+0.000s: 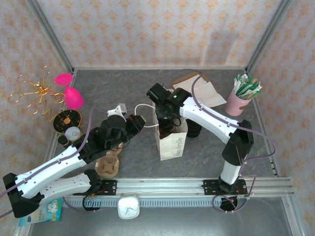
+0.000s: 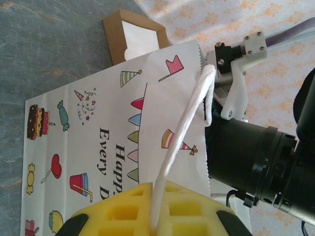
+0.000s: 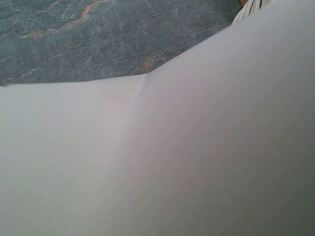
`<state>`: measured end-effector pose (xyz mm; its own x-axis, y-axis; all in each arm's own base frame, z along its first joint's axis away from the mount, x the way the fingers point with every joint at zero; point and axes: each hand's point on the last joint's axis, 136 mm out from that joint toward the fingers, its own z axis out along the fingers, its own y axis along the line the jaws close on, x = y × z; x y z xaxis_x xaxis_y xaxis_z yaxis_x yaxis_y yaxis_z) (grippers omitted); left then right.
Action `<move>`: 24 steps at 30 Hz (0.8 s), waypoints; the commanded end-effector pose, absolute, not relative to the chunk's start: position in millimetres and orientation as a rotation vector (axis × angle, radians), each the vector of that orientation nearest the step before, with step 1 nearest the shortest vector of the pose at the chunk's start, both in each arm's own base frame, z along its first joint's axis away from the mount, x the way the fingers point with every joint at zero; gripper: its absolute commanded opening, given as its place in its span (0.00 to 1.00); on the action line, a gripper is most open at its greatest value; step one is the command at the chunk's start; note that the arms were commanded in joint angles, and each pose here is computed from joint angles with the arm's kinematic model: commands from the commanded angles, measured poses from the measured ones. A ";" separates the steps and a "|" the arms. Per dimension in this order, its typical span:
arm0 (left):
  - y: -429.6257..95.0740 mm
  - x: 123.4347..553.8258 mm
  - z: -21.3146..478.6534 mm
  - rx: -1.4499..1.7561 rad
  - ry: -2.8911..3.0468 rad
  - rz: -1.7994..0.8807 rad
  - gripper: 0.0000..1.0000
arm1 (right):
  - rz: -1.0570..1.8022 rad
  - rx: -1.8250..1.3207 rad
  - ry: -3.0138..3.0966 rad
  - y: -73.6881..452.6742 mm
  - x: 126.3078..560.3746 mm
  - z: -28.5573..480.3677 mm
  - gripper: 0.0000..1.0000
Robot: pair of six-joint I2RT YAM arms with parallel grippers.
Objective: Pack the takeout coffee
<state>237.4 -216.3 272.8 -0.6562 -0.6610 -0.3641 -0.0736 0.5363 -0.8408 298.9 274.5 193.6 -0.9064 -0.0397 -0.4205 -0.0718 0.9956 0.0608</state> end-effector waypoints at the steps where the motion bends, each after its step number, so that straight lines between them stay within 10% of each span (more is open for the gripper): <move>1: -218.7 239.7 285.3 -0.569 2.068 -1.124 0.09 | 0.114 -0.081 2.715 267.3 294.4 203.4 0.50; 24: -206.3 238.6 295.4 -0.544 2.064 -1.044 0.53 | 0.391 -0.062 2.539 267.9 285.2 317.9 0.55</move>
<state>237.4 -214.8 282.2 -0.6550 -0.6413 -0.3996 -0.0508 0.5650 -0.8235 289.6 279.9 285.5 -0.8668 0.0153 -0.4984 -0.1177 0.9650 0.2343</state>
